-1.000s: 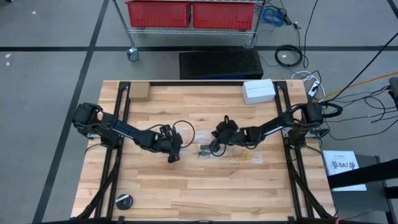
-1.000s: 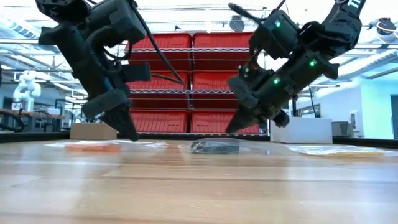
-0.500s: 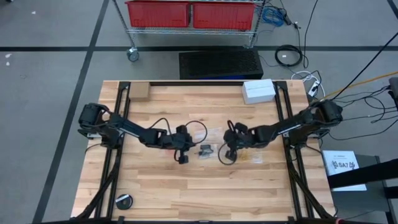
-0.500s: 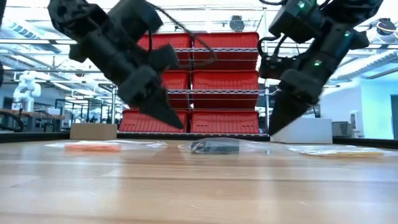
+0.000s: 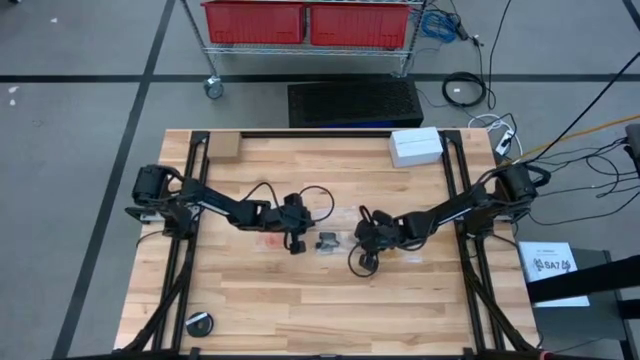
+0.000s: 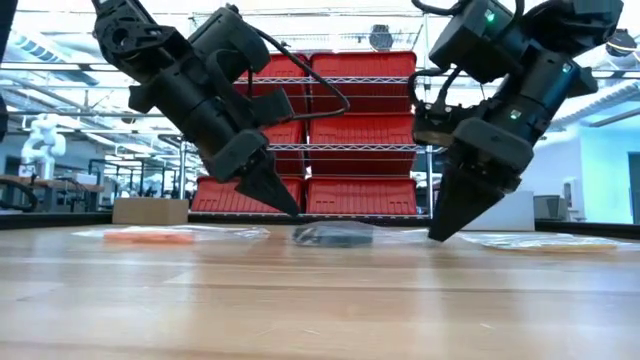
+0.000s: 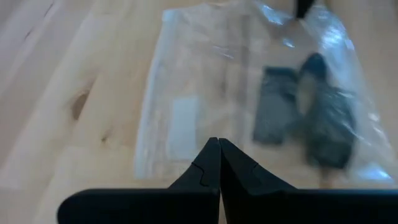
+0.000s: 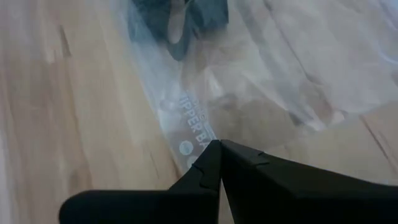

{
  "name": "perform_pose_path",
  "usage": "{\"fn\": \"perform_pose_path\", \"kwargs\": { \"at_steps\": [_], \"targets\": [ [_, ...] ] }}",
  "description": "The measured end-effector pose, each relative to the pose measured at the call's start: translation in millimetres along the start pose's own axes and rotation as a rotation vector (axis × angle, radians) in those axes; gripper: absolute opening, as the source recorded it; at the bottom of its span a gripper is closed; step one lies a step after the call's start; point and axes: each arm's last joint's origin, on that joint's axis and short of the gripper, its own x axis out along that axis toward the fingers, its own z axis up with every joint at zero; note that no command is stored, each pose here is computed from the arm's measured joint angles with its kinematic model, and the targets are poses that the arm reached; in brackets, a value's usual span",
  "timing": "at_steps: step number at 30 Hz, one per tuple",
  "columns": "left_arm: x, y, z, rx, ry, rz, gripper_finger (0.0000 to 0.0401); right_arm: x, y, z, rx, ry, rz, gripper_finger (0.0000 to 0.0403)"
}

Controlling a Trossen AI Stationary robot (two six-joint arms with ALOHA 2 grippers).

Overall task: Sort rubber bands
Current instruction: Adjust the transparent zip bags

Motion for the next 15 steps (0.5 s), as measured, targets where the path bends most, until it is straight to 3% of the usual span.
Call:
{"fn": "perform_pose_path", "kwargs": {
  "at_steps": [10,15],
  "targets": [
    [-10,5,10,0.004,-0.046,0.013,0.0000,2,7,9,-0.009,-0.062,0.058,0.0000],
    [-13,5,8,0.012,-0.008,0.014,0.0000,-13,9,19,-0.052,-0.094,0.092,0.0000]
  ]
}}
